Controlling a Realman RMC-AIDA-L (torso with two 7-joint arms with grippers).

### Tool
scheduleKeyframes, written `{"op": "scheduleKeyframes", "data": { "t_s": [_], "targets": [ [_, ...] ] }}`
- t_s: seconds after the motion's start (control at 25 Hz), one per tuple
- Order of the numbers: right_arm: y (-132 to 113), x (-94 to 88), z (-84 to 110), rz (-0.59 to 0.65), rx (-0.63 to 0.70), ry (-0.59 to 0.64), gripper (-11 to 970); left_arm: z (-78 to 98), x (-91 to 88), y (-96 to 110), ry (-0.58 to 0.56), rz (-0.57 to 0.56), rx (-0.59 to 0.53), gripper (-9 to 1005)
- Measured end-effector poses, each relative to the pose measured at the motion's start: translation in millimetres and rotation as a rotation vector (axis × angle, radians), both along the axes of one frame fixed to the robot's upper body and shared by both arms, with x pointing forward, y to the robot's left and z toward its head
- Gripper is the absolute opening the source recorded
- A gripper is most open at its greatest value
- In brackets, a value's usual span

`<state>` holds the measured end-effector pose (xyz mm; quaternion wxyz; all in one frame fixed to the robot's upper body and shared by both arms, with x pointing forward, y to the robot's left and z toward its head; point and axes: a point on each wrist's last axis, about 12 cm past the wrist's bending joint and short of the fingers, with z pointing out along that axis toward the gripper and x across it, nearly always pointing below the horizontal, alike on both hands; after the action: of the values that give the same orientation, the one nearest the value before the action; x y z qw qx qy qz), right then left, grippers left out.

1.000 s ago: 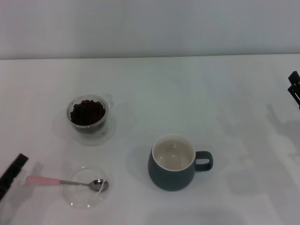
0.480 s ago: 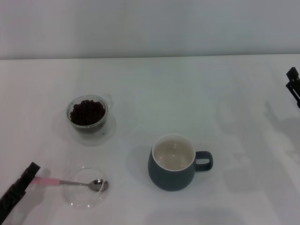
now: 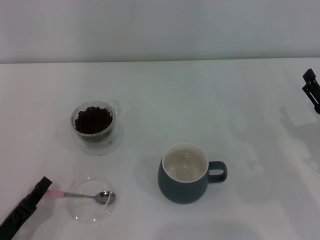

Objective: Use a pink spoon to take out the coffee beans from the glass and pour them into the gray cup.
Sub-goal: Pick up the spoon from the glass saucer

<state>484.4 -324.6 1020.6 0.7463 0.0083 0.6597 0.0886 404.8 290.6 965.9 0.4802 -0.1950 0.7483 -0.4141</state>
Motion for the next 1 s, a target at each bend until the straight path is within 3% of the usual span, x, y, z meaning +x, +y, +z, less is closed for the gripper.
{"op": "scheduleKeyframes", "data": {
  "t_s": [0.36, 0.68, 1.0],
  "targets": [
    [0.4, 2.9, 1.5, 0.004, -0.005, -0.005, 870, 0.0, -2.3, -2.1, -0.011, 0.014, -0.003, 332],
    [1.5, 6.8, 1.7, 0.008, -0.008, 0.003, 870, 3.8, 3.2, -3.3, -0.034, -0.013, -0.003, 174],
    [2.2, 8.6, -1.4, 0.006, -0.009, 0.032, 870, 12.1, 3.9, -0.3, -0.096, -0.014, -0.027, 157]
  ]
}}
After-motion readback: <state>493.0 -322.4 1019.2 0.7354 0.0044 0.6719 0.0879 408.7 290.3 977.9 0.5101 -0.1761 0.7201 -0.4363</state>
